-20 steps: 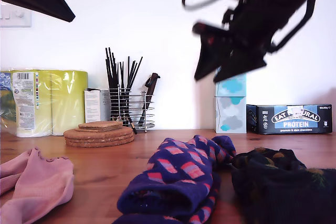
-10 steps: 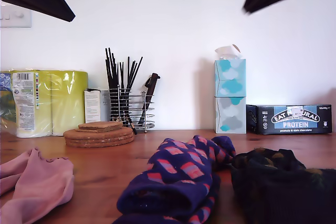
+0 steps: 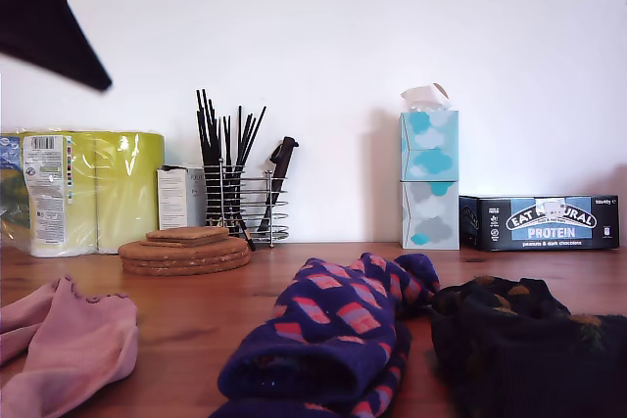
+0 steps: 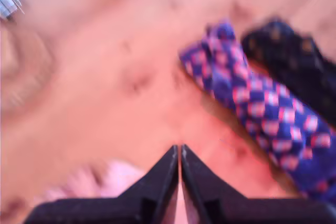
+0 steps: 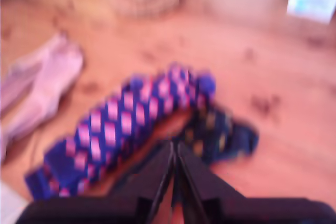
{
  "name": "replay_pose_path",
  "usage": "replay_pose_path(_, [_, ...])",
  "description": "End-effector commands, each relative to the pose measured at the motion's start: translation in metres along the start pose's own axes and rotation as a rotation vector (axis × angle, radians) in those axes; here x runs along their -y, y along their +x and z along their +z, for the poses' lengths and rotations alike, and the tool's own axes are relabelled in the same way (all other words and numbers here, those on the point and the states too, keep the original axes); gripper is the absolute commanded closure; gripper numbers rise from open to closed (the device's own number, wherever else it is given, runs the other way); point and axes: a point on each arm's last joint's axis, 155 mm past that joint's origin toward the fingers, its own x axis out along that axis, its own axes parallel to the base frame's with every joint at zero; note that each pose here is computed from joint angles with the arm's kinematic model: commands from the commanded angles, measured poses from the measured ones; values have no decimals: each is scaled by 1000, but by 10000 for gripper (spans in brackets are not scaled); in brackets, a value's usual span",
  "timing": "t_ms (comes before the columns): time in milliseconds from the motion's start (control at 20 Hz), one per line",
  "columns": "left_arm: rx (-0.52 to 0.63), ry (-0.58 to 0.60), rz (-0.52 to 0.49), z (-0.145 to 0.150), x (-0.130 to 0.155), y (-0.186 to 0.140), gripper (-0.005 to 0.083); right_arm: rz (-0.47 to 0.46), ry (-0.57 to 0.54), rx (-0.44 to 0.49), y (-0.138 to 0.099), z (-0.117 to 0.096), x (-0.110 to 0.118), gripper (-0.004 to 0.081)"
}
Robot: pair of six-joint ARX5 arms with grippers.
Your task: Pair up the socks based on colour and pattern, by placing each sock on top of its pair
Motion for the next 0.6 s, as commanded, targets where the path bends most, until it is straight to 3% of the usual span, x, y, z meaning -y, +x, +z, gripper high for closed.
replay_pose_path(0, [-101, -37, -36, -28, 0, 20, 796, 33, 1, 32, -4, 7, -6, 783])
replay_pose_path(300, [-383, -145, -137, -103, 0, 79, 795, 57, -42, 58, -5, 13, -12, 783])
replay_pose_path(550, [-561, -156, -132, -150, 1, 101, 795, 100, -90, 59, -5, 13, -20, 783])
